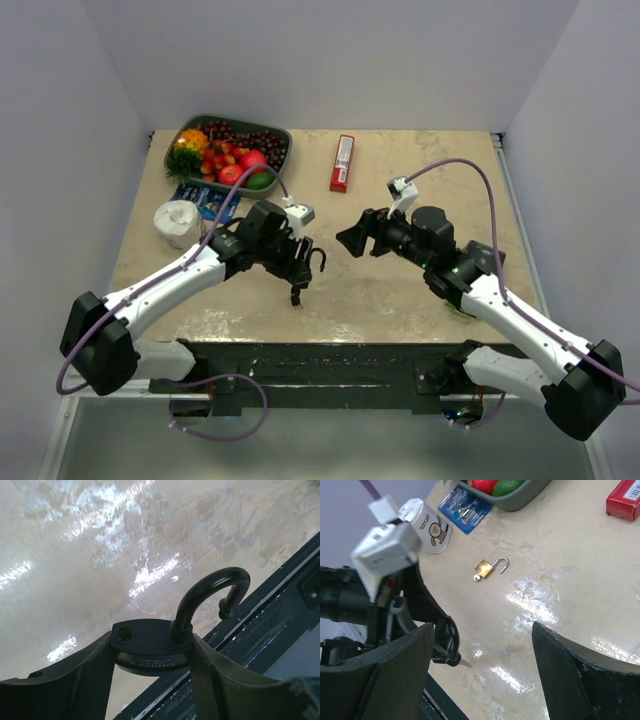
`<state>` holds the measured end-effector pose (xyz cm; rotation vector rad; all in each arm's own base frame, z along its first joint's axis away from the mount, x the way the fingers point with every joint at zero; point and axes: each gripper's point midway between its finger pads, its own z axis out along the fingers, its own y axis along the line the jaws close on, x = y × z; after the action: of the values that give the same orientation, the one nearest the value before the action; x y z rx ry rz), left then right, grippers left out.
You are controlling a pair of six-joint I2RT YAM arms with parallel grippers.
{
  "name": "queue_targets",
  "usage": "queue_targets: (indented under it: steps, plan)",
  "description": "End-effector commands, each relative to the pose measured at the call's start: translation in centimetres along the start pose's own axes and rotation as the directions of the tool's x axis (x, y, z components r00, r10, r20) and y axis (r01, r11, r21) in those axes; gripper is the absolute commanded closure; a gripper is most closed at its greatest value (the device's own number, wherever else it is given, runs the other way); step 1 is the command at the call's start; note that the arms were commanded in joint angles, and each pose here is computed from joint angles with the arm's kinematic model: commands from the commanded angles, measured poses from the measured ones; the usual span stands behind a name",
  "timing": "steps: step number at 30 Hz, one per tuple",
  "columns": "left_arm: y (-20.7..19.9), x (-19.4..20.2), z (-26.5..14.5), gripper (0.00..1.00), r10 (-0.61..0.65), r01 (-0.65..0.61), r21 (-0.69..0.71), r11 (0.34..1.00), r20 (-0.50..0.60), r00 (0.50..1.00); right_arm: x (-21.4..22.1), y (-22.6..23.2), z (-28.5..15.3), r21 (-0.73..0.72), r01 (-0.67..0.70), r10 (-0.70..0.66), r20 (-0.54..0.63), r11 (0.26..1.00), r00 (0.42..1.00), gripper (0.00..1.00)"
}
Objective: Unlock with the key
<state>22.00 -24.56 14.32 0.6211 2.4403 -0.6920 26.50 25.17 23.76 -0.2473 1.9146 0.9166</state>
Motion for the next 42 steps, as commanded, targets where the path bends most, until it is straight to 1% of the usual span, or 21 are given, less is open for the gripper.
queue_targets:
  steps: [1, 3, 4, 6, 7, 12, 14, 18, 20, 23, 24, 29, 30, 35, 42]
  plan:
    - [-0.4, 0.8, 2.4, 1.0, -0.01, 0.013, 0.055, 0.998, -0.064, 0.998, -0.6, -0.6, -0.7, 0.033, -0.008, 0.006, 0.038, 0.999, 0.999, 0.18]
    - [0.0, 0.6, 3.3, 1.0, 0.002, 0.003, 0.05, 0.999, -0.087, 0.996, -0.7, -0.6, -1.1, 0.033, -0.009, 0.007, 0.046, 0.999, 0.999, 0.18]
    - [0.3, 1.0, 4.4, 1.0, 0.006, -0.001, 0.048, 0.999, -0.12, 0.993, -0.7, -0.7, -1.2, 0.037, -0.011, 0.009, 0.049, 0.999, 0.999, 0.18]
    - [0.6, 0.6, 5.3, 1.0, 0.013, -0.005, 0.059, 0.998, -0.128, 0.992, -1.1, -0.6, -1.7, 0.036, -0.009, 0.006, 0.069, 0.999, 0.998, 0.18]
    - [1.1, 0.7, 6.2, 1.0, 0.008, 0.0, 0.058, 0.998, -0.138, 0.99, -0.6, -1.0, -2.0, 0.055, -0.013, 0.01, 0.054, 0.998, 0.998, 0.18]
    - [3.2, -1.0, 8.3, 1.0, -0.007, 0.006, -0.009, 1.0, -0.129, 0.992, -0.3, -1.4, -3.2, 0.074, -0.01, 0.005, 0.062, 0.997, 0.998, 0.18]
    - [3.3, -2.0, 8.8, 1.0, -0.001, -0.001, -0.018, 1.0, -0.116, 0.993, -0.2, -1.4, -3.6, 0.077, -0.01, 0.004, 0.067, 0.997, 0.998, 0.18]
    - [4.5, -2.8, 10.3, 1.0, -0.006, -0.002, -0.072, 0.997, -0.121, 0.993, -0.1, -1.5, -4.1, 0.079, -0.008, 0.002, 0.07, 0.997, 0.998, 0.18]
    - [4.9, -3.5, 10.6, 1.0, -0.008, -0.002, -0.094, 0.996, -0.108, 0.994, 0.0, -1.5, -4.2, 0.079, -0.006, 0.0, 0.073, 0.997, 0.997, 0.18]
    - [6.4, -4.3, 11.0, 1.0, -0.015, -0.003, -0.184, 0.983, -0.094, 0.995, 0.1, -1.7, -4.4, 0.083, -0.007, 0.001, 0.075, 0.997, 0.997, 0.18]
    - [7.2, -4.3, 11.2, 1.0, -0.023, 0.002, -0.224, 0.975, -0.092, 0.995, 0.2, -1.7, -4.4, 0.08, -0.007, 0.001, 0.075, 0.997, 0.997, 0.18]
    - [8.4, -4.3, 11.7, 1.0, -0.041, 0.018, -0.283, 0.959, -0.078, 0.996, 0.4, -1.9, -4.5, 0.084, -0.001, -0.005, 0.074, 0.996, 0.997, 0.18]
    - [9.1, -4.4, 11.7, 1.0, -0.048, 0.025, -0.325, 0.945, -0.065, 0.997, 0.3, -1.8, -4.6, 0.082, -0.001, -0.006, 0.078, 0.997, 0.997, 0.18]
    - [9.7, -5.2, 12.4, 1.0, -0.089, 0.077, -0.336, 0.939, -0.023, 0.996, 0.7, -1.9, -4.6, 0.082, -0.002, -0.003, 0.071, 0.997, 0.997, 0.18]
    - [11.3, -4.3, 13.6, 1.0, -0.125, 0.101, -0.391, 0.915, -0.038, 0.991, 0.8, -2.0, -5.0, 0.083, -0.004, -0.002, 0.075, 0.997, 0.997, 0.18]
